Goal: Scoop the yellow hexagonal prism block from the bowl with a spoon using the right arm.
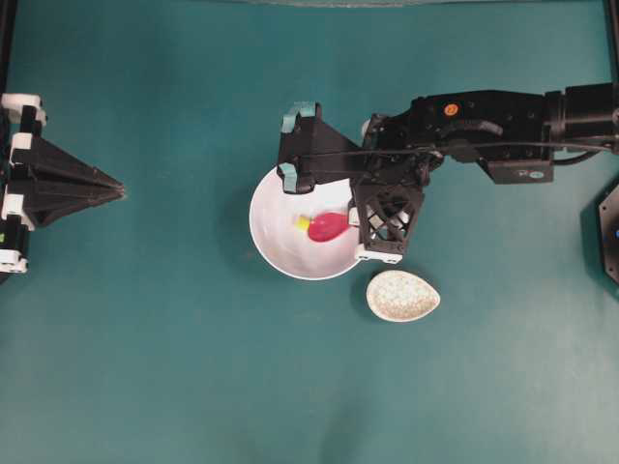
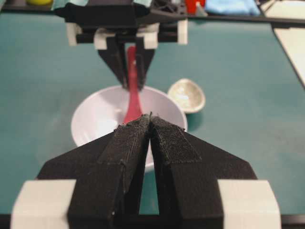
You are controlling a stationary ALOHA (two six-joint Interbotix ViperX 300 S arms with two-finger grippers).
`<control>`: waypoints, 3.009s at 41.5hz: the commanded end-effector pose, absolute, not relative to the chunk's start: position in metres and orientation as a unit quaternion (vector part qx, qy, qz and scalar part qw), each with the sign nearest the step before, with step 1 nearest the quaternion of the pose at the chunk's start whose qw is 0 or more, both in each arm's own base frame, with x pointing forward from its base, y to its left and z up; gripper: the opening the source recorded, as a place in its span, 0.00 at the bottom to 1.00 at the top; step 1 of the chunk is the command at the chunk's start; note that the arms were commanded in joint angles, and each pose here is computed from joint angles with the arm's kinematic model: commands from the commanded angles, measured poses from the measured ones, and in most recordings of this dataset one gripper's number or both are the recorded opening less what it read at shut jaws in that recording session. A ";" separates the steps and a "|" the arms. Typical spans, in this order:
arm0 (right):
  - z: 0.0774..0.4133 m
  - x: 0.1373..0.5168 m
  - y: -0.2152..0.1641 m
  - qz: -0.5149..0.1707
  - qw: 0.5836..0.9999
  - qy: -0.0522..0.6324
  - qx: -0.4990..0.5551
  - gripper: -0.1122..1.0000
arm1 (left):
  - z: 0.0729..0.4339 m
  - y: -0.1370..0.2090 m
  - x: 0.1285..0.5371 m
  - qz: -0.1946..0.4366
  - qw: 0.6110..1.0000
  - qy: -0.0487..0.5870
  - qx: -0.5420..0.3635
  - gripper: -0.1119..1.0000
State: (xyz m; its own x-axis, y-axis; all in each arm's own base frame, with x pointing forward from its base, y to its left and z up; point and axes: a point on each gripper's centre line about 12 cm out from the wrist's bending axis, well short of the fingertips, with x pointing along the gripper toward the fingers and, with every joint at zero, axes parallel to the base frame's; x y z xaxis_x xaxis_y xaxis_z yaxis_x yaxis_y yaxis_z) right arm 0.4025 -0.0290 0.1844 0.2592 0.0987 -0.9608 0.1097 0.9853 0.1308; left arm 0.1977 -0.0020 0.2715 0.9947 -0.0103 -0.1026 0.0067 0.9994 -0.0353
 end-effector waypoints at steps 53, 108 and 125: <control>0.175 0.420 -0.034 -0.024 0.852 0.516 0.080 0.30 | 0.285 -0.002 0.199 -0.004 0.999 0.029 -0.020 0.17; 0.238 0.402 -0.038 -0.025 0.876 0.477 0.068 0.30 | 0.285 -0.002 0.199 -0.004 0.999 0.030 -0.019 0.17; 0.267 0.370 -0.033 -0.026 0.843 0.529 0.093 0.30 | 0.284 -0.002 0.199 -0.004 0.999 0.031 -0.020 0.17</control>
